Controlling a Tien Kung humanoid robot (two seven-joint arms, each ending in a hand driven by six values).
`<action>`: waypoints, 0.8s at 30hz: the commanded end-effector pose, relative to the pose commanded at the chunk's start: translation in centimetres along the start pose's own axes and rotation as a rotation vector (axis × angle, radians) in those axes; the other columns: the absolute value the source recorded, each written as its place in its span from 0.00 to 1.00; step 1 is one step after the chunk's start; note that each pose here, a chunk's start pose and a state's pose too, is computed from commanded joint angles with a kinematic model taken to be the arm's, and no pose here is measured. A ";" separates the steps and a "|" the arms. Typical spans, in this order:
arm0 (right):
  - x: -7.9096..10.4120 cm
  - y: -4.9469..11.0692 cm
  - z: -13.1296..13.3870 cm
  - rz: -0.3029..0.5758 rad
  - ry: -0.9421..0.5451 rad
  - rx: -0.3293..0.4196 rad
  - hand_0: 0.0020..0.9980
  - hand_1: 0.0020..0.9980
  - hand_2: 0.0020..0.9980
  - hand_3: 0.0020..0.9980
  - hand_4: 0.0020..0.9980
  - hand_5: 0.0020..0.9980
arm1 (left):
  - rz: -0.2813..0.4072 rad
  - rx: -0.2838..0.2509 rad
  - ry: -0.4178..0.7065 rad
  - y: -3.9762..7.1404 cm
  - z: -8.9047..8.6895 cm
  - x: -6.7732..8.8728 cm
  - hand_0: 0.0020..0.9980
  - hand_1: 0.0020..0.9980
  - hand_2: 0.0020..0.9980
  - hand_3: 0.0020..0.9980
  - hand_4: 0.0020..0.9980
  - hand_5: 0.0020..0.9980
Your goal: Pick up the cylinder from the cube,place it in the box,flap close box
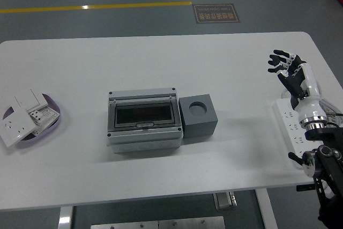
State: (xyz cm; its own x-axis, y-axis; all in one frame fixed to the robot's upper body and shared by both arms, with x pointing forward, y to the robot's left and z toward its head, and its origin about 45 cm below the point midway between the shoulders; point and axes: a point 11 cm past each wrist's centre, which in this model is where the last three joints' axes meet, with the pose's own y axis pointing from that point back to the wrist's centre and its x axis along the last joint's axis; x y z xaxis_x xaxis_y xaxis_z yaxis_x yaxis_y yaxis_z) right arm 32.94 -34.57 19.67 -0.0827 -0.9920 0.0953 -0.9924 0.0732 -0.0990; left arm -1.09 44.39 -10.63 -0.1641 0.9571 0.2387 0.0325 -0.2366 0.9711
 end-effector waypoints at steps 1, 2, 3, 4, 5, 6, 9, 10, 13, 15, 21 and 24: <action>0.1 0.0 0.0 0.001 0.003 -0.002 0.61 0.64 0.66 0.66 0.73 0.40 | -0.001 -0.001 0.002 0.0 0.1 -0.1 0.64 0.67 0.66 0.71 0.76 0.32; 0.2 0.0 0.0 0.002 0.006 -0.003 0.61 0.64 0.66 0.66 0.73 0.40 | -0.001 -0.004 0.005 0.0 0.2 -0.1 0.64 0.67 0.66 0.71 0.76 0.32; 0.3 0.0 0.0 0.003 0.008 -0.003 0.61 0.64 0.66 0.66 0.73 0.40 | -0.002 -0.006 0.008 0.0 0.2 -0.2 0.64 0.67 0.66 0.71 0.76 0.32; 0.4 0.1 0.0 0.004 0.011 -0.004 0.62 0.64 0.66 0.65 0.73 0.40 | -0.003 -0.007 0.011 0.0 0.3 -0.2 0.64 0.67 0.66 0.71 0.76 0.32; 0.6 0.1 0.0 0.005 0.016 -0.004 0.62 0.64 0.66 0.65 0.73 0.40 | -0.003 -0.008 0.011 0.0 0.3 -0.2 0.64 0.67 0.66 0.71 0.76 0.32; 0.8 0.1 -0.1 0.007 0.021 -0.004 0.62 0.64 0.66 0.65 0.73 0.40 | -0.002 -0.009 0.013 0.0 0.4 -0.2 0.64 0.67 0.66 0.71 0.76 0.32; 1.4 0.1 -0.2 0.022 0.028 -0.001 0.62 0.64 0.66 0.65 0.73 0.40 | 0.000 -0.017 0.023 0.0 1.0 -0.3 0.64 0.67 0.66 0.71 0.76 0.32; 1.6 0.1 -0.2 0.026 0.028 -0.002 0.63 0.64 0.65 0.65 0.74 0.39 | -0.001 -0.020 0.024 0.1 1.2 -0.3 0.64 0.67 0.66 0.71 0.76 0.31; 1.9 0.1 -0.2 0.033 0.029 -0.003 0.63 0.64 0.65 0.65 0.74 0.39 | -0.007 -0.032 0.023 0.1 1.7 -0.6 0.64 0.67 0.66 0.71 0.76 0.31; 2.0 0.1 -0.3 0.036 0.028 -0.002 0.63 0.64 0.65 0.65 0.74 0.39 | -0.011 -0.037 0.021 0.1 1.9 -0.8 0.64 0.67 0.66 0.71 0.76 0.31; 2.1 -0.1 -0.6 0.042 0.025 0.007 0.63 0.64 0.65 0.65 0.73 0.39 | -0.022 -0.052 0.016 0.1 2.2 -1.3 0.64 0.67 0.66 0.71 0.76 0.31; 2.2 -0.2 -0.8 0.045 0.024 0.011 0.63 0.64 0.65 0.65 0.74 0.39 | -0.024 -0.055 0.015 0.1 2.3 -1.4 0.64 0.67 0.66 0.71 0.76 0.32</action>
State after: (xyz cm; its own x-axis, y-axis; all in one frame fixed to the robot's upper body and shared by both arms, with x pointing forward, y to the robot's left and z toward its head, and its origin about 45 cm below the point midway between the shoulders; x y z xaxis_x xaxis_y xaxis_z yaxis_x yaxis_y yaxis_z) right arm 32.86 -36.73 20.64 -0.1296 -0.9849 0.1146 -0.9866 0.1165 -0.1145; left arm 1.39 43.41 -10.89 -0.1786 0.9603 0.2145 -0.0260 -0.2225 0.9746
